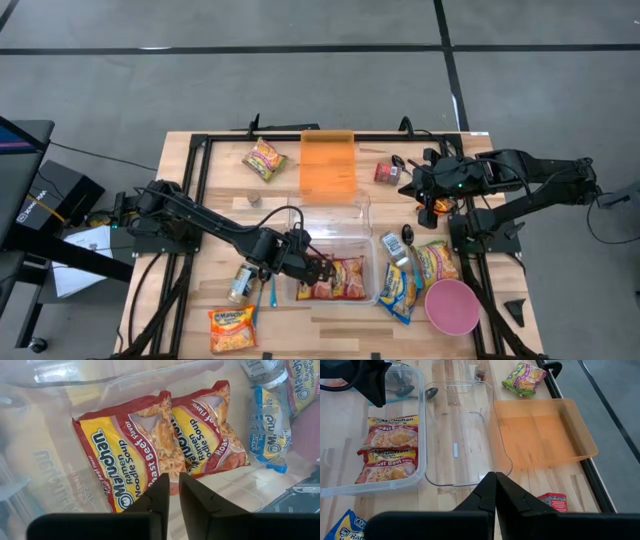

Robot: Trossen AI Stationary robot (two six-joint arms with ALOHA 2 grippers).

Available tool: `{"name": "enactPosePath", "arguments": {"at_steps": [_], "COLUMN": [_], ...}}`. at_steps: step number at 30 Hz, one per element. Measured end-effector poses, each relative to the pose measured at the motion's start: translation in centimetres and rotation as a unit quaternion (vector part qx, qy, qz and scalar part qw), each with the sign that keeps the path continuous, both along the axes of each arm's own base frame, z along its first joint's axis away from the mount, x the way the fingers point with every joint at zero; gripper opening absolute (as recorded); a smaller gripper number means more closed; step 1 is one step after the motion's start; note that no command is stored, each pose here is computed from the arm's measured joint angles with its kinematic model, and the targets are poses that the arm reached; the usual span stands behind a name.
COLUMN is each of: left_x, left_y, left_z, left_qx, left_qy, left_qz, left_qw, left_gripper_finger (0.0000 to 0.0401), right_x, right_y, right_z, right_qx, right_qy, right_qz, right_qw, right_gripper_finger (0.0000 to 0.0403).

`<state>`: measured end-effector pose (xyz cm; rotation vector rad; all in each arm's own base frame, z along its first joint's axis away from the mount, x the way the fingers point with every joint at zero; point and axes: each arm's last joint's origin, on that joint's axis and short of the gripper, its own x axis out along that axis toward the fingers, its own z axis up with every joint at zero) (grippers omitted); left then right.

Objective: Pick & Place Food Item
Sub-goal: Put the orange noodle pack into the white transparent bin

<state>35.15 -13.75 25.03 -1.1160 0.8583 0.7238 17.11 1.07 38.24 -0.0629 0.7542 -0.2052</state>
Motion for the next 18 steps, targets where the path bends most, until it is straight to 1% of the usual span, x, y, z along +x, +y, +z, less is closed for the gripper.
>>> {"name": "enactPosePath", "arguments": {"at_steps": [8,14,16,18], "left_x": [0.0,-0.1,-0.5,-0.8], "left_y": [0.0,0.1,0.3,0.5], "left_z": [0.0,0.9,1.6,2.9], "left_qx": [0.006,0.032,0.056,0.079], "left_qy": [0.000,-0.015,-0.022,-0.046], "left_qz": [-0.006,-0.058,-0.085,-0.109], "left_qw": [1.000,0.998,0.995,0.990], "left_gripper_finger": [0.0058,0.0061,0.0061,0.0063], "right_x": [0.0,0.0,0.0,0.1], "right_y": [0.0,-0.2,-0.3,-0.4], "right_z": [0.0,0.0,0.0,0.0], "right_qx": [0.000,-0.001,-0.001,-0.001], "right_qy": [0.000,0.000,0.000,-0.001], "right_qz": [0.000,-0.006,-0.009,-0.012], "right_qw": [1.000,1.000,1.000,1.000], "right_gripper_finger": [0.0000,0.0000,0.0000,0.0000]}}
